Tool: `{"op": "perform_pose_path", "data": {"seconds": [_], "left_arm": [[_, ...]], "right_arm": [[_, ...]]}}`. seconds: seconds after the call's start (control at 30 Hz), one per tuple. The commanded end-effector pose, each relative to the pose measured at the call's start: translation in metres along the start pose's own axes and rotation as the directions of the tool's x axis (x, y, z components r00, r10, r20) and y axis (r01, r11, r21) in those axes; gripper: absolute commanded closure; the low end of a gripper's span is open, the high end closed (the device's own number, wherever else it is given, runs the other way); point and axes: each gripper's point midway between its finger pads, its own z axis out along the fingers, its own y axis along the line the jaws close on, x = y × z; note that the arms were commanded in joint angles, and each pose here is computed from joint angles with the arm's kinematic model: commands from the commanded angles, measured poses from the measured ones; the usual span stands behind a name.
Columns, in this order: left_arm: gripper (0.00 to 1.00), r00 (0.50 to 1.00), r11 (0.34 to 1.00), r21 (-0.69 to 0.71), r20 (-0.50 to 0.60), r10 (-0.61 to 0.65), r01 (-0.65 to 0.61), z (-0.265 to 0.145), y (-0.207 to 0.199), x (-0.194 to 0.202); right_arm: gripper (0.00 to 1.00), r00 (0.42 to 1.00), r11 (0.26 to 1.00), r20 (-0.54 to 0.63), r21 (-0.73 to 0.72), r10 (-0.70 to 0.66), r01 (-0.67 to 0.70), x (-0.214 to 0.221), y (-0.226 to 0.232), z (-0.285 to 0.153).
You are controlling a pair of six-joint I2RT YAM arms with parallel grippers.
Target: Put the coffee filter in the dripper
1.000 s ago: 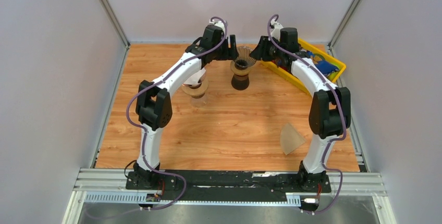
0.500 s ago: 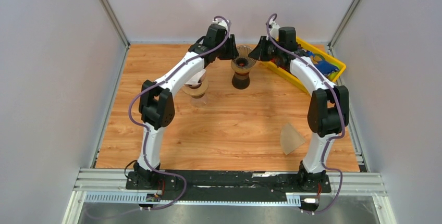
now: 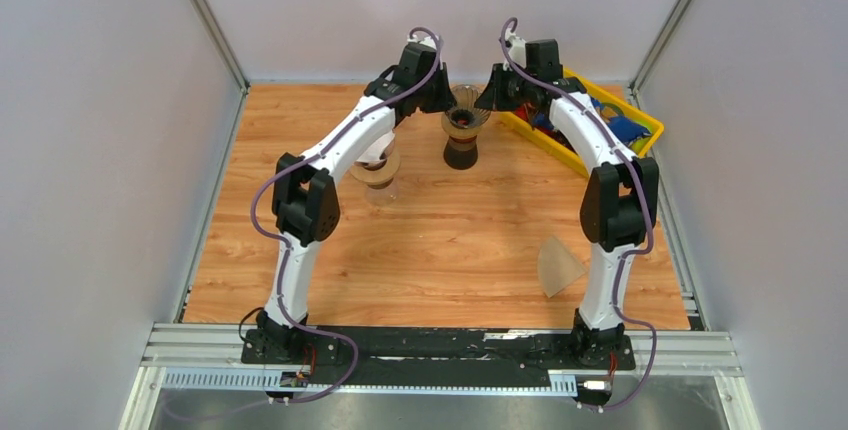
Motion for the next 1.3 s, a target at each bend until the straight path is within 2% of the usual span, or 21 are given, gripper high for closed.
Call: {"op": "perform_pose_path", "data": {"seconds": [0.0,0.2,0.37,0.57,0.67,0.83,1.0,1.27], "left_arm": [[1.0,0.988,0.975,-0.223,-0.154,-0.021,-0.014,0.014,0.06,0.05],[1.0,0.97,0.947,-0.308,-0.243,0.02,-0.097,0.02,0.077,0.083],[1.0,0.94,0.92,-0.363,-0.341,0.018,-0.149,0.03,0.094,0.114],[1.0,0.915,0.893,-0.403,-0.403,0.02,-0.198,0.027,0.109,0.139],[1.0,0.908,0.895,-0.392,-0.418,0.031,-0.212,0.025,0.107,0.143],[0.97,0.927,0.921,-0.33,-0.367,0.075,-0.206,0.023,0.081,0.119],[0.91,0.95,0.934,-0.306,-0.301,0.086,-0.182,0.019,0.064,0.097],[0.91,0.974,0.936,-0.333,-0.225,0.041,-0.117,0.013,0.057,0.083]], "right_arm": [[1.0,0.941,0.955,-0.335,0.292,0.054,0.049,0.097,-0.062,0.001],[1.0,0.906,0.911,-0.418,0.397,0.067,0.116,0.122,-0.08,0.008],[1.0,0.876,0.9,-0.477,0.41,0.074,0.147,0.144,-0.081,0.015],[1.0,0.869,0.877,-0.488,0.45,0.083,0.169,0.15,-0.087,0.01],[1.0,0.881,0.882,-0.468,0.441,0.066,0.168,0.139,-0.082,0.008],[0.99,0.921,0.919,-0.389,0.362,-0.005,0.158,0.095,-0.057,0.011],[0.87,0.963,0.917,-0.266,0.373,-0.04,0.141,0.044,-0.043,0.008],[0.62,0.996,0.95,0.03,0.306,-0.081,0.068,-0.045,-0.004,0.004]]}}
